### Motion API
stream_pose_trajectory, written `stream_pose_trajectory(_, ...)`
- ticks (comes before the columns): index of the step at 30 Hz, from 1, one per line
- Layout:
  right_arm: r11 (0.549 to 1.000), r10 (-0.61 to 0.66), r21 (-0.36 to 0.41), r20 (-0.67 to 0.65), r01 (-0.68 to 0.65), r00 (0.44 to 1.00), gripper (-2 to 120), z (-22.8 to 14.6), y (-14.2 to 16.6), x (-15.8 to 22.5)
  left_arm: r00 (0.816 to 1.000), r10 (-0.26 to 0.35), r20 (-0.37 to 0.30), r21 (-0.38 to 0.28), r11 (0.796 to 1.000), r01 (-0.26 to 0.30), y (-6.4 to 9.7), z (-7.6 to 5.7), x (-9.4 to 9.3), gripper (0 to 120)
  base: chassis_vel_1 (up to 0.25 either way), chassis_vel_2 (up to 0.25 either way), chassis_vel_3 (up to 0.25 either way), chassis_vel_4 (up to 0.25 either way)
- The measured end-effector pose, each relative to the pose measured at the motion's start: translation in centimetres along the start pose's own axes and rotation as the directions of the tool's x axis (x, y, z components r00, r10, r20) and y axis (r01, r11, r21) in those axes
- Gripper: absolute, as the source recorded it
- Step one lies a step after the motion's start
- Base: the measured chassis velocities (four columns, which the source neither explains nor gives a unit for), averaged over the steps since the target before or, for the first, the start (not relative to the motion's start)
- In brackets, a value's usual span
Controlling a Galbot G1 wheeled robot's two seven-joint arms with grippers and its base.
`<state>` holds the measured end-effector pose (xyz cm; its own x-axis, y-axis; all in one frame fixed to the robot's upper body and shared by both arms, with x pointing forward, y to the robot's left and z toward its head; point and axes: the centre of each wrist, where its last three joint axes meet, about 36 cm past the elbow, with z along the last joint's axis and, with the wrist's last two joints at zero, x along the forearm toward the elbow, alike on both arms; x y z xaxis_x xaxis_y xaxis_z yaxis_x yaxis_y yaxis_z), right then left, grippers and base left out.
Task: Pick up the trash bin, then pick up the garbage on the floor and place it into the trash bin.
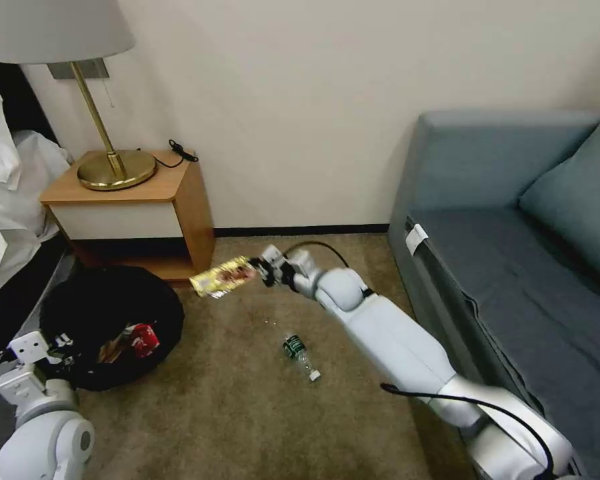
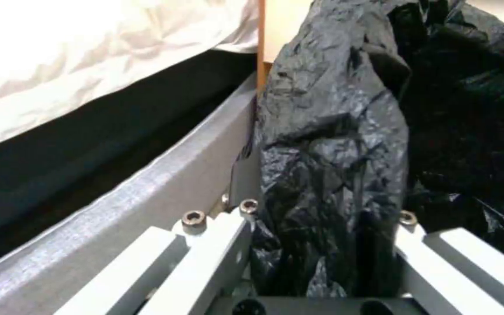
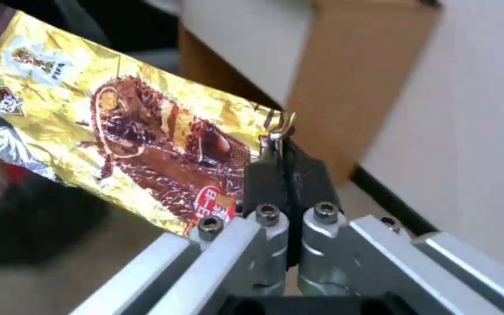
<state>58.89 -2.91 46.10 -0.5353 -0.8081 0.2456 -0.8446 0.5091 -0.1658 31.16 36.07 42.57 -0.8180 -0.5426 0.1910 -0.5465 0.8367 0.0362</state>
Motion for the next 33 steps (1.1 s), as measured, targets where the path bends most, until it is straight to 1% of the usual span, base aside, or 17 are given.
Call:
stream_pose_trajectory(2, 1.000, -0.010, -0.002, 0.008, 0.010, 1.000, 0, -0.7, 0.3, -0.3, 1.000, 0.003, 0.000, -0.002, 1.000, -0.003, -0.1, 0.0, 0.0, 4, 0.000, 0.000, 0.000, 0.000)
stream_pose_trajectory(4, 0.999, -0.050, 0.007, 0.027, 0.050, 0.998, 0, -2.7, 2.0, -1.6, 1.000, 0.010, 0.004, -0.006, 1.000, -0.010, -0.3, -0.1, 0.3, 4, 0.000, 0.000, 0.000, 0.000)
stream_pose_trajectory(6, 0.998, -0.062, 0.014, 0.030, 0.061, 0.998, 0, -3.1, 2.6, -2.1, 1.000, 0.012, 0.004, -0.007, 1.000, -0.012, -0.3, -0.1, 0.4, 4, 0.000, 0.000, 0.000, 0.000)
stream_pose_trajectory(9, 0.993, -0.115, 0.034, 0.030, 0.114, 0.993, 0, -4.0, 6.0, -4.1, 1.000, 0.018, 0.006, -0.011, 1.000, -0.018, -0.4, -0.2, 0.7, 4, 0.000, 0.000, 0.000, 0.000)
stream_pose_trajectory(11, 0.991, -0.127, 0.035, 0.030, 0.126, 0.991, 0, -4.1, 6.8, -4.5, 1.000, 0.020, 0.006, -0.011, 1.000, -0.019, -0.4, -0.2, 0.8, 4, 0.000, 0.000, 0.000, 0.000)
stream_pose_trajectory(13, 0.987, -0.156, 0.038, 0.019, 0.155, 0.988, 0, -3.9, 9.2, -5.8, 1.000, 0.023, 0.008, -0.011, 1.000, -0.023, -0.6, -0.3, 0.9, 4, 0.000, 0.000, 0.000, 0.000)
stream_pose_trajectory(15, 0.987, -0.159, 0.039, 0.015, 0.158, 0.987, 0, -3.8, 9.6, -6.0, 1.000, 0.023, 0.008, -0.010, 1.000, -0.023, -0.6, -0.3, 1.0, 4, 0.000, 0.000, 0.000, 0.000)
stream_pose_trajectory(18, 0.984, -0.174, 0.041, -0.007, 0.174, 0.985, 0, -2.9, 11.8, -7.1, 1.000, 0.028, 0.008, -0.009, 1.000, -0.028, -0.9, -0.3, 1.3, 4, 0.000, 0.000, 0.000, 0.000)
stream_pose_trajectory(20, 0.983, -0.177, 0.046, -0.011, 0.178, 0.984, 1, -2.6, 12.2, -7.2, 1.000, 0.029, 0.007, -0.010, 1.000, -0.029, -1.0, -0.2, 1.4, 4, 0.000, 0.000, 0.000, 0.000)
stream_pose_trajectory(22, 0.981, -0.183, 0.057, -0.019, 0.184, 0.983, 13, -2.0, 13.1, -7.3, 1.000, 0.030, 0.003, -0.009, 1.000, -0.030, -1.1, 0.0, 1.5, 4, 0.000, 0.000, 0.000, 0.000)
stream_pose_trajectory(23, 0.981, -0.183, 0.057, -0.019, 0.184, 0.983, 13, -2.0, 13.1, -7.3, 1.000, 0.030, 0.003, -0.009, 1.000, -0.030, -1.1, 0.0, 1.5, 4, 0.000, 0.000, 0.000, 0.000)
stream_pose_trajectory(24, 0.981, -0.183, 0.057, -0.022, 0.184, 0.983, 16, -1.7, 13.5, -7.3, 1.000, 0.030, 0.003, -0.009, 1.000, -0.030, -1.2, 0.0, 1.6, 4, 0.000, 0.000, 0.000, 0.000)
stream_pose_trajectory(26, 0.982, -0.177, 0.057, -0.024, 0.178, 0.984, 27, -1.3, 13.8, -7.2, 1.000, 0.029, 0.003, -0.009, 1.000, -0.029, -1.2, 0.0, 1.6, 4, 0.000, 0.000, 0.000, 0.000)
stream_pose_trajectory(28, 0.983, -0.175, 0.058, -0.025, 0.176, 0.984, 29, -1.2, 13.8, -7.1, 1.000, 0.029, 0.002, -0.009, 1.000, -0.029, -1.2, 0.0, 1.6, 4, 0.000, 0.000, 0.000, 0.000)
stream_pose_trajectory(31, 0.985, -0.153, 0.073, -0.036, 0.156, 0.988, 44, -0.7, 13.1, -6.8, 1.000, 0.026, 0.000, -0.006, 1.000, -0.026, -1.3, 0.2, 1.7, 4, 0.000, 0.000, 0.000, 0.000)
stream_pose_trajectory(32, 0.986, -0.148, 0.077, -0.038, 0.151, 0.988, 48, -0.6, 13.0, -6.7, 1.000, 0.025, -0.001, -0.006, 1.000, -0.025, -1.3, 0.2, 1.7, 4, 0.000, 0.000, 0.000, 0.000)
stream_pose_trajectory(33, 0.986, -0.148, 0.077, -0.038, 0.151, 0.988, 48, -0.6, 13.0, -6.7, 1.000, 0.025, -0.001, -0.006, 1.000, -0.025, -1.3, 0.2, 1.7, 4, 0.000, 0.000, 0.000, 0.000)
